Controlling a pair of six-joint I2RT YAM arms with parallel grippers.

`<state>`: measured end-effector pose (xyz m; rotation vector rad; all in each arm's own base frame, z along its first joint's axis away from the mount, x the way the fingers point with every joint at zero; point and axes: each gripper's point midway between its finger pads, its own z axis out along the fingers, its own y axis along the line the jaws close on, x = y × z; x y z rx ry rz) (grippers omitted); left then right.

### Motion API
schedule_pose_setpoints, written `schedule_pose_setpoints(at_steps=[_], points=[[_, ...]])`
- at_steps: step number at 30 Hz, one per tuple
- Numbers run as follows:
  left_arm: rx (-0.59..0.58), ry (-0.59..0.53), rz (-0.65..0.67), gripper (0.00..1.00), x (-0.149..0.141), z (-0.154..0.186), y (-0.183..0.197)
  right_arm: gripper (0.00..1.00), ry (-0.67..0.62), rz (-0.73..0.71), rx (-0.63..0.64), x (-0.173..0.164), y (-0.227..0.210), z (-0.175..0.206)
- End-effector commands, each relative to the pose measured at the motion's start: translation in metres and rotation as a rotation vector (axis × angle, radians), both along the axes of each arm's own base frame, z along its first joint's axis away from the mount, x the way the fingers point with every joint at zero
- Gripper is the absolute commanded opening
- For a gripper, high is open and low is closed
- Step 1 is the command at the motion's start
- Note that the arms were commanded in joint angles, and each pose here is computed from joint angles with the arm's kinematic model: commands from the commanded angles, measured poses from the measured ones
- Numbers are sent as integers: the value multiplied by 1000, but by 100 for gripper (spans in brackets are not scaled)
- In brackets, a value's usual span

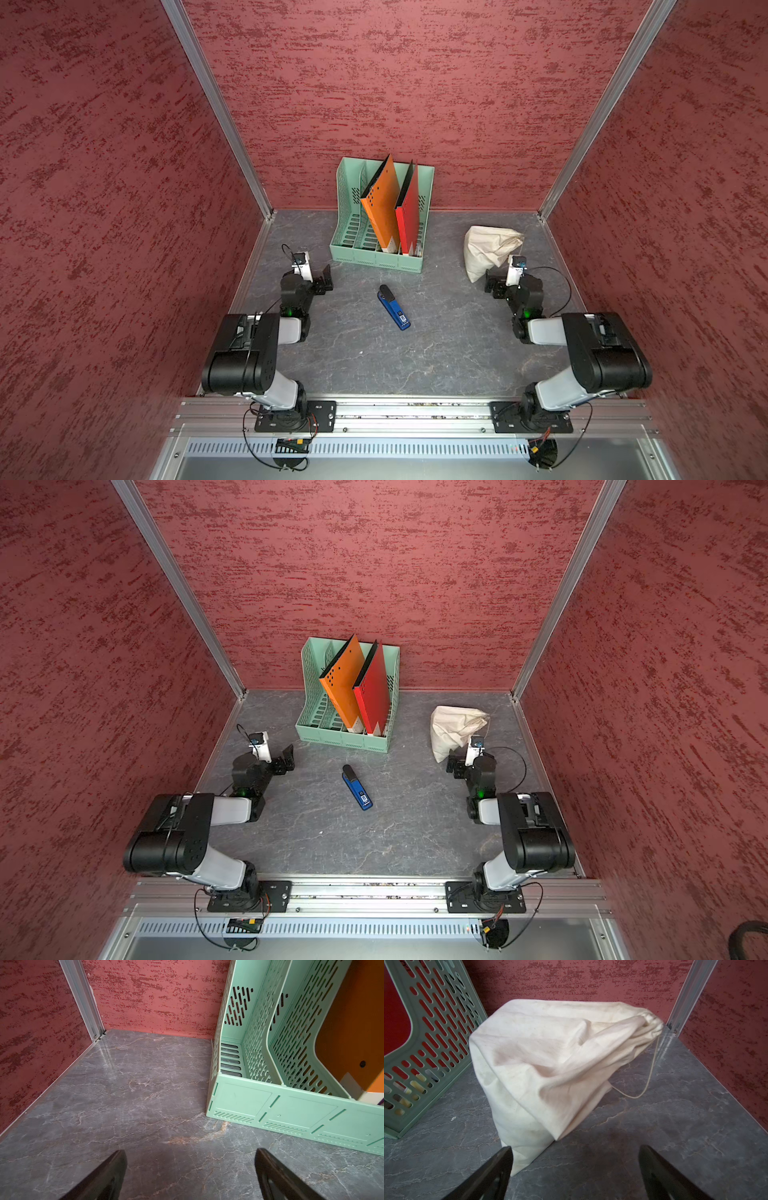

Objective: Close the soil bag
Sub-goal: Reset both arms

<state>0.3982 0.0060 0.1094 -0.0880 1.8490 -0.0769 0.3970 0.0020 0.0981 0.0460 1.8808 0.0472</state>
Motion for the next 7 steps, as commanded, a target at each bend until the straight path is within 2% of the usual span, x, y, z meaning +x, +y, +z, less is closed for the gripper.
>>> schedule_pose_setpoints(at_steps=[1,7], points=[[18,-25,5,100,3,7,1,99,-59,11,-7,8,1,18],[18,-26,5,100,3,8,2,98,-61,12,-6,7,1,18]])
